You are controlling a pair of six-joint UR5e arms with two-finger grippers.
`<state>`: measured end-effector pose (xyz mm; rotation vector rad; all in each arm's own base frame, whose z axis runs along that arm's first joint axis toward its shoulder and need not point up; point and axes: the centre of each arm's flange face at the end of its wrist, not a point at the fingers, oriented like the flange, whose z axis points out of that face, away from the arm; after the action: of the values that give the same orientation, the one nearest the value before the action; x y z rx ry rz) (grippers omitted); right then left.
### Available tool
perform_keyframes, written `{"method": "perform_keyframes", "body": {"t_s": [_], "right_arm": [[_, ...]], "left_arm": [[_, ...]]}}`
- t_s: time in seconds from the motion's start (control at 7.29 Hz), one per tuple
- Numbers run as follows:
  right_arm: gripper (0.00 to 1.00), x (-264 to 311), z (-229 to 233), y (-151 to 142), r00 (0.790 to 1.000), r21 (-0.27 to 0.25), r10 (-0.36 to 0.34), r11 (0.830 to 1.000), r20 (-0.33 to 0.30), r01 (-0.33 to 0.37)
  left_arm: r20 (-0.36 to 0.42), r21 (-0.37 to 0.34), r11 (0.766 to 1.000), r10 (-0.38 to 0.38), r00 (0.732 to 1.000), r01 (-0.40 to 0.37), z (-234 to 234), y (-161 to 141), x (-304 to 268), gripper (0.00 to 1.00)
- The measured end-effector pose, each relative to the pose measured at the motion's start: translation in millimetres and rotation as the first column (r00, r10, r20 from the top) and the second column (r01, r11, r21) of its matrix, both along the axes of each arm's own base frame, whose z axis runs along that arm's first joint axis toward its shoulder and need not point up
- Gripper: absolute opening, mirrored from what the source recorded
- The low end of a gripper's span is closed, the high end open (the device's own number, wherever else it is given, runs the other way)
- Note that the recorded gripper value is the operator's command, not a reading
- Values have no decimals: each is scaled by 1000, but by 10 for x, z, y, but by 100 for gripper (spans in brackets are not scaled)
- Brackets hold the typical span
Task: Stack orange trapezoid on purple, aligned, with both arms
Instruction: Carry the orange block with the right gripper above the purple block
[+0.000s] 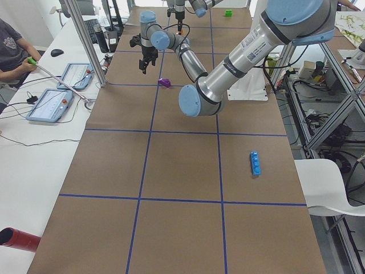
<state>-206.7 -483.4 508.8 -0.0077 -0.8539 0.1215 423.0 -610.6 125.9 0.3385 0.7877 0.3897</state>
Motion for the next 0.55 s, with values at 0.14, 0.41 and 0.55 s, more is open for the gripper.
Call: {"method": "perform_keyframes", "body": {"t_s": [0.14, 0.41, 0.55], "right_arm": [[0, -148, -522, -206, 998, -45, 59, 997, 23, -58], [0, -877, -1522, -618, 992, -133, 112, 986, 53, -105], [0, -1374, -2043, -861, 989, -184, 135, 975, 61, -122]], "left_arm": [[9, -2, 1000, -11, 1000, 11, 155, -32, -143, 100], [54, 15, 1000, -12, 998, 11, 765, -67, -640, 100], [83, 14, 1000, -14, 996, 12, 1157, -50, -942, 100]]}}
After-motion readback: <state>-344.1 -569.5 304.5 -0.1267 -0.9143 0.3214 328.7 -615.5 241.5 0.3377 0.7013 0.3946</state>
